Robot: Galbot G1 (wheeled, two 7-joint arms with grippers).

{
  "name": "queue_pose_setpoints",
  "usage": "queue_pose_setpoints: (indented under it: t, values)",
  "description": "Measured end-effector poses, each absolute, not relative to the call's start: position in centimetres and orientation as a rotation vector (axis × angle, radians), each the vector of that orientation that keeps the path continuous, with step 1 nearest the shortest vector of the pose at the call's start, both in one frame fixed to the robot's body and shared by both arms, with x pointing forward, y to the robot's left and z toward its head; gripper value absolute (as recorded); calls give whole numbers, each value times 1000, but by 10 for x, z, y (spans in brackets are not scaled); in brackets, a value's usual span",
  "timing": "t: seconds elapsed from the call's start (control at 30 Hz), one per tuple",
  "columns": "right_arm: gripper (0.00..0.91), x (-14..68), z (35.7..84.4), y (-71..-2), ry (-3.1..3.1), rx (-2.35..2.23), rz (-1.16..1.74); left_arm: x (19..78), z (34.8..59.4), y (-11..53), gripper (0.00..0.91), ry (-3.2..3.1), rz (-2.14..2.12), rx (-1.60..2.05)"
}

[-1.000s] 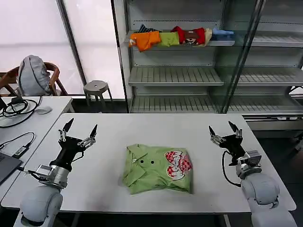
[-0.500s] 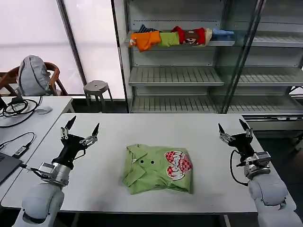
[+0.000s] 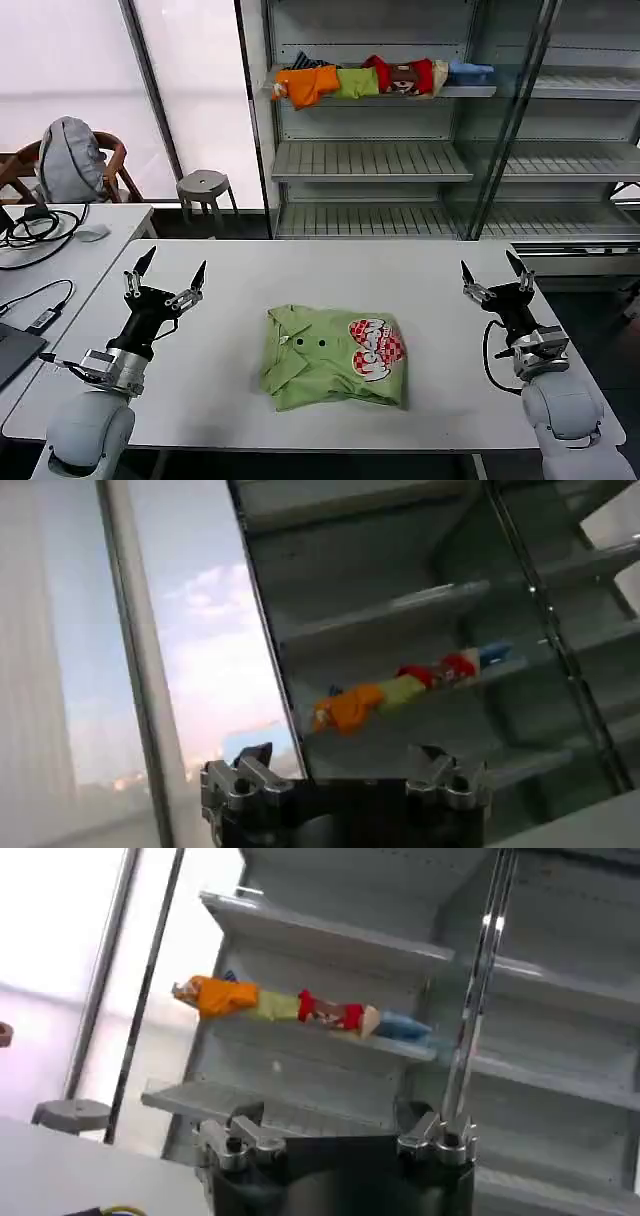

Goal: Fold and organize the clothes.

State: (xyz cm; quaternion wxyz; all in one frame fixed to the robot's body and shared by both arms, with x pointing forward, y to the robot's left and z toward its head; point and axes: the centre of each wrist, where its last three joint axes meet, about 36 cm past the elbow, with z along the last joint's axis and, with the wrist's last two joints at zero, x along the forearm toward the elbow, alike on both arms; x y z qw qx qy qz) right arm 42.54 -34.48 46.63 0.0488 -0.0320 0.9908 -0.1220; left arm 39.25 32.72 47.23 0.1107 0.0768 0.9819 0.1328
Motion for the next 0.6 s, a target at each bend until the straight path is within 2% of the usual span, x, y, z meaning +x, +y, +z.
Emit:
queue_pose_setpoints:
  t: [0.6]
  values:
    - [907,424,465,-342,2999,-103,-384,385,470,329,907,2865,430,182]
